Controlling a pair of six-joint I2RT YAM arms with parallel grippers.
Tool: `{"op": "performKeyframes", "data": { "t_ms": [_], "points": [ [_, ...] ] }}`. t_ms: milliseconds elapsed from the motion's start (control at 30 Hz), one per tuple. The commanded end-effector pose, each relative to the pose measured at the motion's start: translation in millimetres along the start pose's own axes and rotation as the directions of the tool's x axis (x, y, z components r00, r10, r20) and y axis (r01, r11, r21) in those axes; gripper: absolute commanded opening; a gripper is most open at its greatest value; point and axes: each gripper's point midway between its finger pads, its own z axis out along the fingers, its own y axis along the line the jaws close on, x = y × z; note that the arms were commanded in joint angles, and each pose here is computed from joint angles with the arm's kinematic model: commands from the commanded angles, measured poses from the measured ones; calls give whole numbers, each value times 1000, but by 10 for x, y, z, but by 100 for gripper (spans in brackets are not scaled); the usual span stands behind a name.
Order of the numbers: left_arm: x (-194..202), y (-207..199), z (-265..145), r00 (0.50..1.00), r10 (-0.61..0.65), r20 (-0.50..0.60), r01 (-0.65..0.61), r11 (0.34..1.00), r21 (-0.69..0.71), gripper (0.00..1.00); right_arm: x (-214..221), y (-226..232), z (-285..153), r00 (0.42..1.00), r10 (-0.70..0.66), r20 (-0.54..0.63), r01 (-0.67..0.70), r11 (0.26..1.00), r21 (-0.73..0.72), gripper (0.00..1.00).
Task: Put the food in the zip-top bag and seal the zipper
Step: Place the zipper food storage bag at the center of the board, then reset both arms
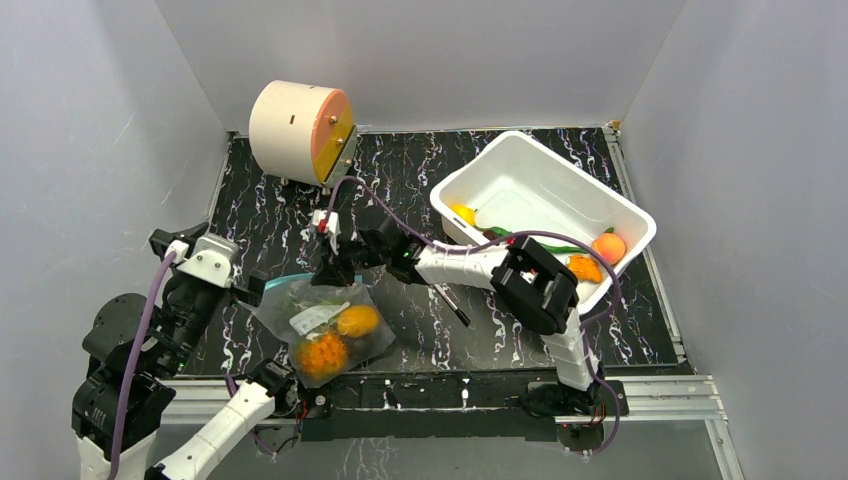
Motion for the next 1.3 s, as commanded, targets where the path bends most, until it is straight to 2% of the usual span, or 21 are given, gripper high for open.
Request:
{"op": "performKeyframes", "data": {
  "t_ms": [0,233,400,433,533,700,767,867,1000,1167,1267],
  "points": [
    [-36,18,33,1000,8,12,-8,1000,-9,98,-366,-494,-95,993,-99,62,91,988,123,5],
    [57,-38,71,1000,17,-14,-17,1000,5,98,-327,-1054,-155,994,-88,59,76,981,179,6],
    [232,-76,113,997,47,-63,-47,999,4,98,-357,-1396,-237,993,-50,106,25,975,222,10],
    [255,-81,128,996,51,-72,-51,999,3,98,-373,-1450,-247,993,-47,106,22,973,228,14],
    [279,-121,185,995,54,-83,-53,998,17,98,-475,-1595,-305,992,-54,117,21,962,272,36],
    [401,-241,354,992,72,-102,-68,997,43,98,-764,-1734,-581,984,-37,175,-24,941,337,56],
    [464,-315,426,992,56,-112,-51,997,56,98,-810,-1743,-712,982,-22,187,-50,927,372,70],
    [561,-440,541,992,-37,-123,44,998,53,98,-849,-1757,-921,984,-8,176,-74,887,456,78],
    [679,-487,675,966,-228,-124,224,974,-39,98,-835,-1784,-1251,990,56,131,-124,793,596,97],
    [815,-489,814,887,-433,-162,406,897,-176,98,-798,-1616,-1647,977,187,103,-205,686,698,98],
    [863,-543,898,858,-472,-204,436,878,-197,98,-837,-1466,-1947,974,207,93,-204,624,754,98]
  ]
}}
